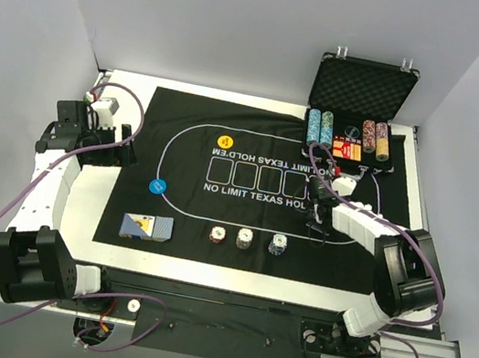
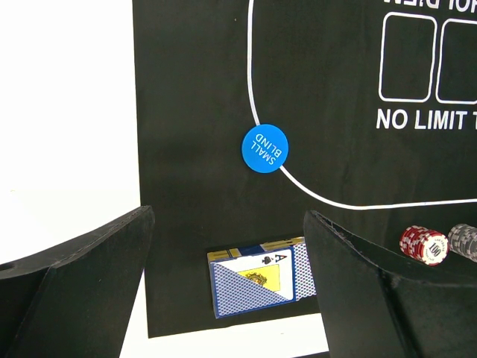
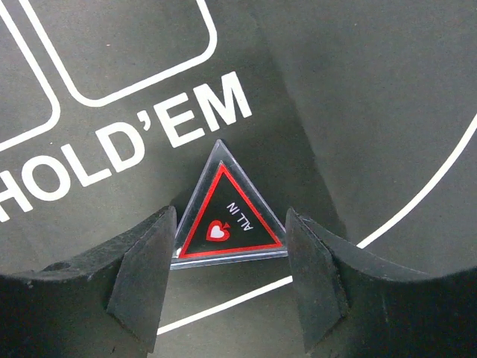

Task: Distribute texas hold em gaming equipment

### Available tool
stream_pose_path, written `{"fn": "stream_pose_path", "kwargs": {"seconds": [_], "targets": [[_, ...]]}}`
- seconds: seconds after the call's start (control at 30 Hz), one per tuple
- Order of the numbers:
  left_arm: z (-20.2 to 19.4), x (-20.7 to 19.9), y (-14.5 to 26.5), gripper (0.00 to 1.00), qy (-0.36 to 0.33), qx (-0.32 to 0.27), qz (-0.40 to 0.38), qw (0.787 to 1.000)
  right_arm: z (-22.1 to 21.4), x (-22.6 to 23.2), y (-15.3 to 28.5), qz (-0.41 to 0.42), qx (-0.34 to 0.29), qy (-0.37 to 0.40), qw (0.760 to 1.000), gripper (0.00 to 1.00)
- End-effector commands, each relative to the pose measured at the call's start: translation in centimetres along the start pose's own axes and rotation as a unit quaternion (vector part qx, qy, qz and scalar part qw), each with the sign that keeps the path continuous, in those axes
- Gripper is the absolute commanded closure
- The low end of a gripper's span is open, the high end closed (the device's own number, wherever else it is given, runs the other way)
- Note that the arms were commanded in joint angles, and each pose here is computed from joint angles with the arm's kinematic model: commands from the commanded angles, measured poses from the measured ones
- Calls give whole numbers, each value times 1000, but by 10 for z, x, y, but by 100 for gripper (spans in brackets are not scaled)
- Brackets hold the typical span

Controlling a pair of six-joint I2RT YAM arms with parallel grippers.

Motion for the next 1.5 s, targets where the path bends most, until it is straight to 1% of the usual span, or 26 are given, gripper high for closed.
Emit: {"fn": "stream_pose_path", "kwargs": {"seconds": [0.0, 0.1, 0.13, 0.2, 0.33, 0.43, 0.53, 0.57, 0.7, 0.73, 0.83, 0.9, 0.93, 0.97, 1.0, 1.03, 1.17, 1.23, 1.3, 1.47], "targets": [[17, -10, 16, 7, -16, -36, -13, 999, -14, -17, 6, -34, 36, 22, 999, 47], [18, -10, 16, 7, -16, -38, -13, 999, -13, -25, 11, -50, 35, 18, 998, 50], [19, -11, 17, 7, -16, -41, -13, 999, -12, -28, 13, -53, 31, 9, 998, 54], [19, -11, 17, 7, -14, -39, -15, 999, -13, -36, 14, -65, 32, -1, 997, 58], [19, -12, 17, 7, -13, -38, -18, 999, -12, -54, 20, -86, 27, -24, 996, 60], [18, -11, 17, 7, -16, -38, -17, 999, -13, -65, 22, -97, 30, -35, 994, 59], [18, -11, 17, 7, -17, -39, -18, 999, -9, -63, 26, -83, 24, -29, 996, 51], [17, -12, 17, 7, -17, -39, -20, 999, -7, -60, 28, -77, 20, -27, 996, 50], [14, -11, 15, 7, -23, -31, -19, 999, 16, -31, 54, -35, -37, 14, 999, 42], [13, -10, 15, 7, -24, -28, -19, 999, 28, -15, 69, -10, -61, 29, 998, 39], [8, -8, 12, 7, -36, -13, -20, 999, 51, 15, 103, 42, -100, 67, 992, 37], [5, -6, 11, 7, -40, -6, -20, 999, 66, 48, 136, 110, -128, 96, 981, 36], [4, -7, 11, 7, -41, -4, -21, 999, 68, 57, 142, 122, -129, 109, 978, 35], [2, -6, 9, 7, -40, 0, -21, 999, 67, 77, 153, 157, -130, 141, 969, 34], [2, -6, 9, 7, -39, 0, -21, 999, 66, 87, 160, 172, -128, 158, 964, 33], [-1, -5, 8, 7, -37, 6, -23, 999, 62, 106, 169, 198, -123, 185, 955, 32], [-2, -4, 6, 7, -27, 13, -22, 999, 29, 157, 180, 246, -92, 260, 929, 30], [-2, -5, 7, 7, -26, 11, -23, 999, 10, 173, 176, 252, -69, 282, 923, 29], [-2, -5, 7, 7, -24, 9, -22, 999, -5, 183, 168, 244, -54, 292, 923, 29], [-2, -5, 9, 7, -24, 7, -20, 1000, -27, 196, 157, 258, -24, 295, 920, 29]]}}
Point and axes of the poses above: each gripper's point midway between its finger pads, its own y axis back along the fingers, its own x axis along the line the jaws close on, z = x × y, the point moved 7 cm from there along y, back along the fingers, and after that the axes turned 10 degrees about y, right-handed, at the moved point
